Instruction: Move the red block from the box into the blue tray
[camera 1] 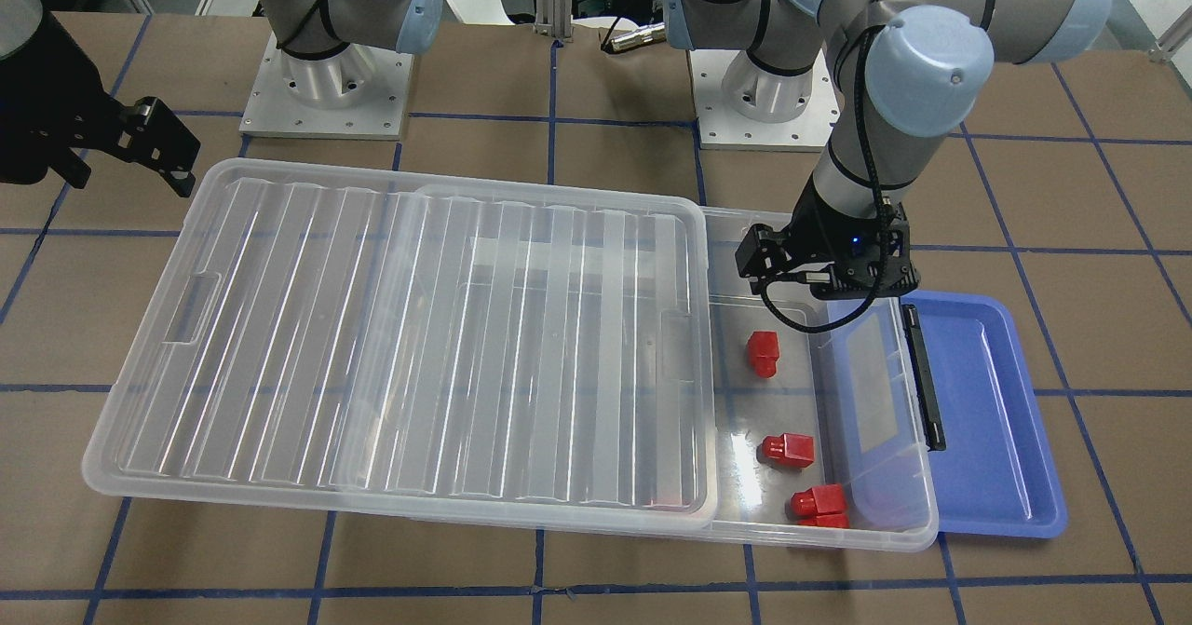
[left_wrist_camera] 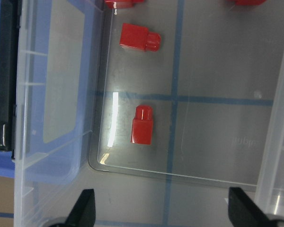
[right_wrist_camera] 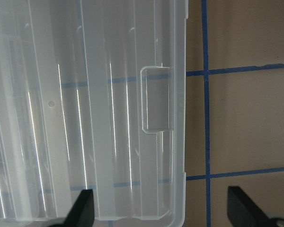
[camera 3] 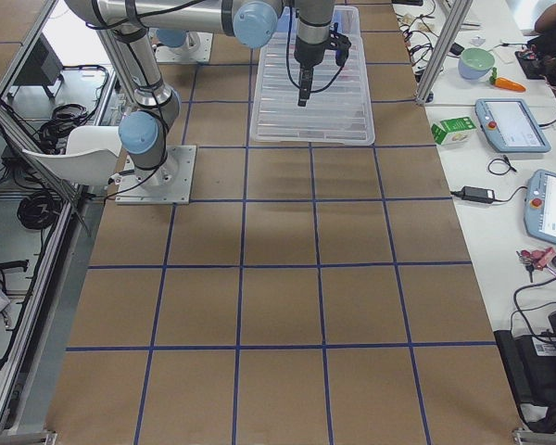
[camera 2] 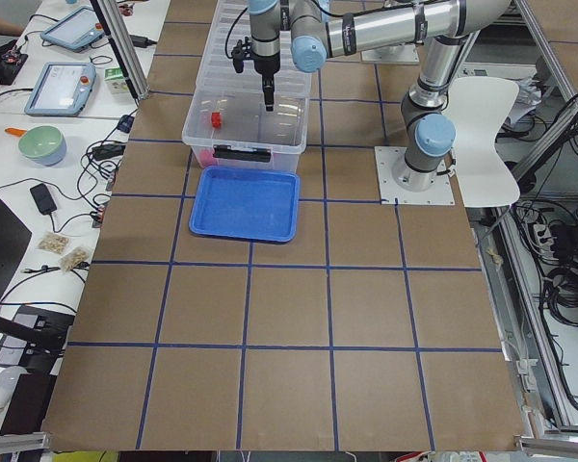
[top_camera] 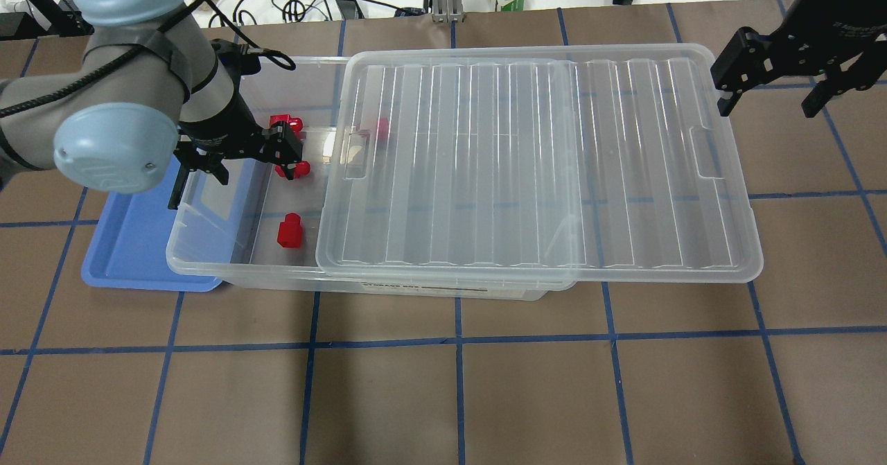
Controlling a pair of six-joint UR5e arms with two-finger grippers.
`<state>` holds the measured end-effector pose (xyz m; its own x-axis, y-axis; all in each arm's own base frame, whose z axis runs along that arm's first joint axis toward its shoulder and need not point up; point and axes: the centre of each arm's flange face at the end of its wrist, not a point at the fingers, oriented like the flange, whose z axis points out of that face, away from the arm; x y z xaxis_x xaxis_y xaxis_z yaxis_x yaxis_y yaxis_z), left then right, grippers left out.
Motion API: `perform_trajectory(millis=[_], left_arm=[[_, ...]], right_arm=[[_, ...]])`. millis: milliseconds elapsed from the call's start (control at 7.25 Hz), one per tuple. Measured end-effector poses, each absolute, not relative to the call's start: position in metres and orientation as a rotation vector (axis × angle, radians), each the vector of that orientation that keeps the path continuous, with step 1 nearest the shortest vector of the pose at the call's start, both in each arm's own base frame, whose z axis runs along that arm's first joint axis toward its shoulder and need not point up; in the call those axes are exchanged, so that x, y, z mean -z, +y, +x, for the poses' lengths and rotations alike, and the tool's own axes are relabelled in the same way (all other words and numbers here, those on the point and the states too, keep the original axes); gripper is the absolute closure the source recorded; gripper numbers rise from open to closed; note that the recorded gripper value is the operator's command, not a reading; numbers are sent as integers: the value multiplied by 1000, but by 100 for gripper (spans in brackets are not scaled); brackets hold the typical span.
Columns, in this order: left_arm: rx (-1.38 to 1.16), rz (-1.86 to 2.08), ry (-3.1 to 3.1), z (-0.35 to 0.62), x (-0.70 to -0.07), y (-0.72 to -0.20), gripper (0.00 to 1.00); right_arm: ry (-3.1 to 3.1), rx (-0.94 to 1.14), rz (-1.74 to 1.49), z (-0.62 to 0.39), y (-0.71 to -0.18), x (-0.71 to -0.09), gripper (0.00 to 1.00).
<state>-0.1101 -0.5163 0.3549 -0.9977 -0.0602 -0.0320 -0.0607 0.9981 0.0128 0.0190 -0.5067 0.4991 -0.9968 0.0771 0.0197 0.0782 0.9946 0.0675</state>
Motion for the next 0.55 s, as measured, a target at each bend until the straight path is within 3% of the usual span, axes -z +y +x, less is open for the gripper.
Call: perform_trajectory(millis=[552], left_arm=[[-23,-97,3109,-109,-286,-522,0]], right_arm=[[-3124,150,-131,18,-505,-485,0]])
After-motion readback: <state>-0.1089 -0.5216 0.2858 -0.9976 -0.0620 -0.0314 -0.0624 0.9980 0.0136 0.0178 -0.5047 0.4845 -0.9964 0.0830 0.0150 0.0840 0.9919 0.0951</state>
